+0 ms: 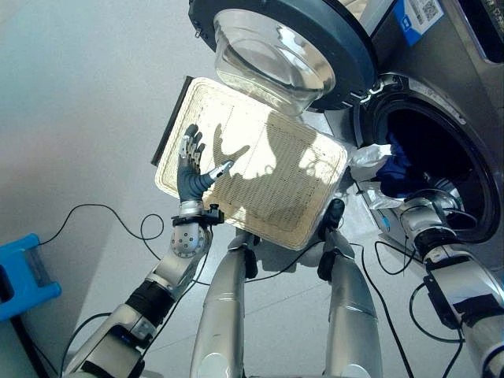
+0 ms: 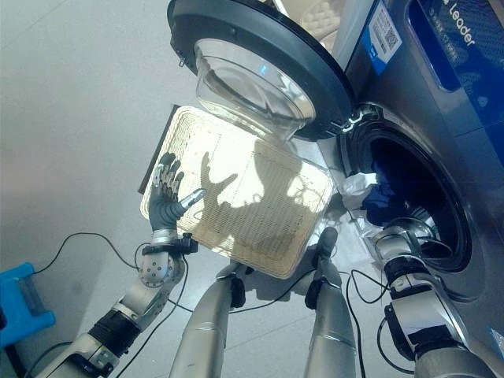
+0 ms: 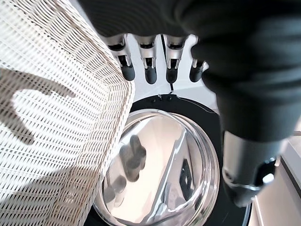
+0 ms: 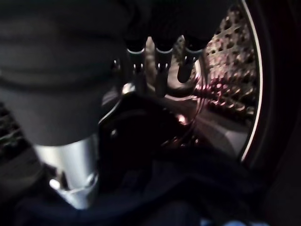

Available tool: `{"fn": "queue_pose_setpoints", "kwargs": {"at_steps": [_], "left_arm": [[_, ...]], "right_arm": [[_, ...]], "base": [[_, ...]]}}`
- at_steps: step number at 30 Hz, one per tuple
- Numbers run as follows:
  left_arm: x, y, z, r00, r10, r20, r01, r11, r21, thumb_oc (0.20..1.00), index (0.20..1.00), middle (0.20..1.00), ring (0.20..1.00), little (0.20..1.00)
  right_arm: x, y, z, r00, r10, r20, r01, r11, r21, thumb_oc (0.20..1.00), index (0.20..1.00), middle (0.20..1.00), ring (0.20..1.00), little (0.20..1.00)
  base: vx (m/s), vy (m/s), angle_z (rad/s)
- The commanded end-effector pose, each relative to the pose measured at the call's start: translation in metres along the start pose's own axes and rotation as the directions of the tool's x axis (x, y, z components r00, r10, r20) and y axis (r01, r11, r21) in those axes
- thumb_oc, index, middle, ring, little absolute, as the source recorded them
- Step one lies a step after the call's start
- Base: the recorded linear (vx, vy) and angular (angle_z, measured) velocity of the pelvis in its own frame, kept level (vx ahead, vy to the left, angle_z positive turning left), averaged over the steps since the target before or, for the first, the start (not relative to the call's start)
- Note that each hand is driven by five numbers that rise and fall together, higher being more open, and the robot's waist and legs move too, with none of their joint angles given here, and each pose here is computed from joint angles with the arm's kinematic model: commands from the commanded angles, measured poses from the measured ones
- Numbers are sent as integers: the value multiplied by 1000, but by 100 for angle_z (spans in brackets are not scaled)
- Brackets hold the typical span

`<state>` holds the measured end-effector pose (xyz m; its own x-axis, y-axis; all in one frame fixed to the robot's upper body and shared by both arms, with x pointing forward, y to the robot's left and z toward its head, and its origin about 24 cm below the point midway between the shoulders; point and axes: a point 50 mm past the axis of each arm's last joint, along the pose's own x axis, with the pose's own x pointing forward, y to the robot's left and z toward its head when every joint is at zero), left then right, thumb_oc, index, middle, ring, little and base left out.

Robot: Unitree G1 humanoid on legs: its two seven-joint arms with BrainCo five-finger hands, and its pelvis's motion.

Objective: Put the clothes into the washing machine.

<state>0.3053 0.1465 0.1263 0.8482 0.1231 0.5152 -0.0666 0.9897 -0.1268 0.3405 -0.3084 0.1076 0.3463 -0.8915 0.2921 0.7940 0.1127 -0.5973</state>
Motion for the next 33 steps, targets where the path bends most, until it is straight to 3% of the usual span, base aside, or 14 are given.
{"fn": "queue_pose_setpoints", "kwargs": {"at_steps": [1,2,8,18,25,27,29,30,33], "left_arm": [[-1,-13,12,994,-24,107,30,998,-54,1000,1000,1000,1000,1000],[-1,-15,10,994,-32,100,37,998,-47,1000,1000,1000,1000,1000],[0,-18,1,996,-49,74,49,999,-3,1000,1000,1000,1000,1000],[-6,-20,-23,998,-68,11,66,993,101,1000,1000,1000,1000,1000],[-10,-18,-30,999,-35,3,35,990,135,1000,1000,1000,1000,1000],[-9,-14,-31,1000,-26,4,25,989,144,1000,1000,1000,1000,1000],[-9,-13,-31,1000,-24,4,23,989,145,1000,1000,1000,1000,1000],[-9,-8,-31,1000,-20,6,19,989,148,1000,1000,1000,1000,1000],[-7,-5,-28,1000,-18,16,16,990,142,1000,1000,1000,1000,1000]], "right_arm": [[11,-8,0,994,-14,107,20,999,-50,1000,1000,1000,1000,1000],[-1,2,7,980,61,188,-45,995,-86,1000,1000,1000,1000,1000],[-27,18,16,923,168,345,-103,974,-200,1000,1000,1000,1000,1000],[-63,32,28,729,238,642,58,913,-404,1000,1000,1000,1000,1000],[-78,40,19,731,295,615,-1,902,-431,1000,1000,1000,1000,1000],[-84,48,14,736,403,544,-150,881,-449,1000,1000,1000,1000,1000],[-86,49,12,732,431,528,-187,872,-453,1000,1000,1000,1000,1000],[-92,55,1,719,530,450,-329,829,-452,1000,1000,1000,1000,1000],[-89,57,-8,722,585,371,-407,792,-455,1000,1000,1000,1000,1000]], "base": [[0,0,0],[0,0,0],[0,0,0],[0,0,0],[-1,-1,1],[0,-2,2],[0,0,0],[0,0,0],[0,0,0]]}}
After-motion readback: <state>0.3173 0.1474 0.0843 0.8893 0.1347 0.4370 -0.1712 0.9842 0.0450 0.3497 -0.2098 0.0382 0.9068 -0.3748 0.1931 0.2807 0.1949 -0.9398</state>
